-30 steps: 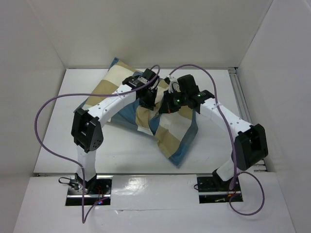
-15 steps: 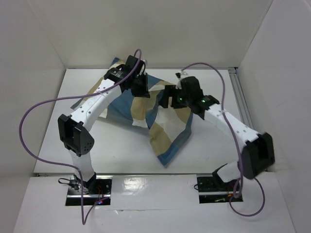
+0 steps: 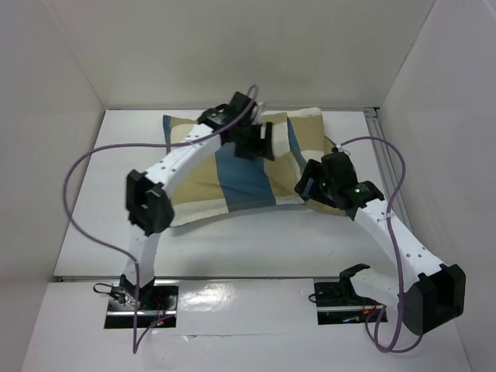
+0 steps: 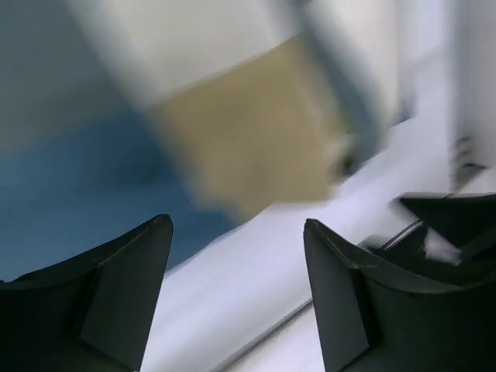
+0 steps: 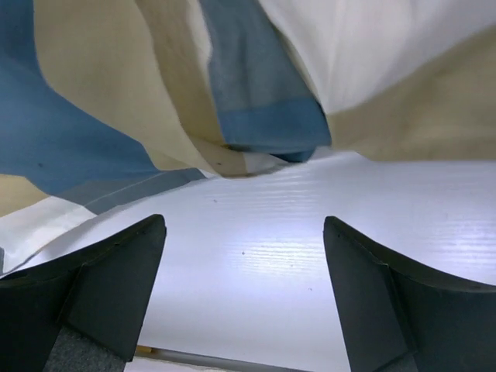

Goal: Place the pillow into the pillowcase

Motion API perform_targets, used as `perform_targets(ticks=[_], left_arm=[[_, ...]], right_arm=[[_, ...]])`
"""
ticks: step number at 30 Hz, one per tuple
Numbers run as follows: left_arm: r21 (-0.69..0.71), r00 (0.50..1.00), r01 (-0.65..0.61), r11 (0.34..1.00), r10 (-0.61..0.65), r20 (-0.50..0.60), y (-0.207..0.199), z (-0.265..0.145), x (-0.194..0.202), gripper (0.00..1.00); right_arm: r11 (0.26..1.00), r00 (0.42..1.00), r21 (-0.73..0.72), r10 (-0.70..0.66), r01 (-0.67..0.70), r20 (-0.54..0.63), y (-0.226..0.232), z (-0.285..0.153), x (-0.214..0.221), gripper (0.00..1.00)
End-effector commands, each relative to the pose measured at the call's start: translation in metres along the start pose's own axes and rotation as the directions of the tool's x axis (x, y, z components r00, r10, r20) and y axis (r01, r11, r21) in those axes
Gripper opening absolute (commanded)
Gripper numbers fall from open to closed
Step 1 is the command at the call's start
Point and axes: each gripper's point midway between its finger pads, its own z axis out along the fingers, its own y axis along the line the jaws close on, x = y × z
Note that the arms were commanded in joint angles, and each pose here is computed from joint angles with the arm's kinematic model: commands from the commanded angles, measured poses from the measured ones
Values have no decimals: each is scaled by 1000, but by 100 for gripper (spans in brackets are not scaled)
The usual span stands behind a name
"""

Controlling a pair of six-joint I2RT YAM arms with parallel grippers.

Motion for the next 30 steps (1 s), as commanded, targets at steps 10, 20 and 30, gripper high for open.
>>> perform_targets(ticks=[10, 20, 30], left_arm=[[-443, 736, 676, 589, -567, 370, 230, -191, 163, 87], [-363, 641, 765, 532, -687, 343, 241, -167, 250, 100], [-209, 629, 769, 604, -655, 419, 260, -132, 222, 81]], right_arm=[[976, 974, -39, 212, -216, -82, -9, 37, 25, 92], [958, 954, -69, 268, -279, -133, -24, 44, 24, 92], [852, 852, -28, 521, -522, -51, -75, 36, 18, 92]])
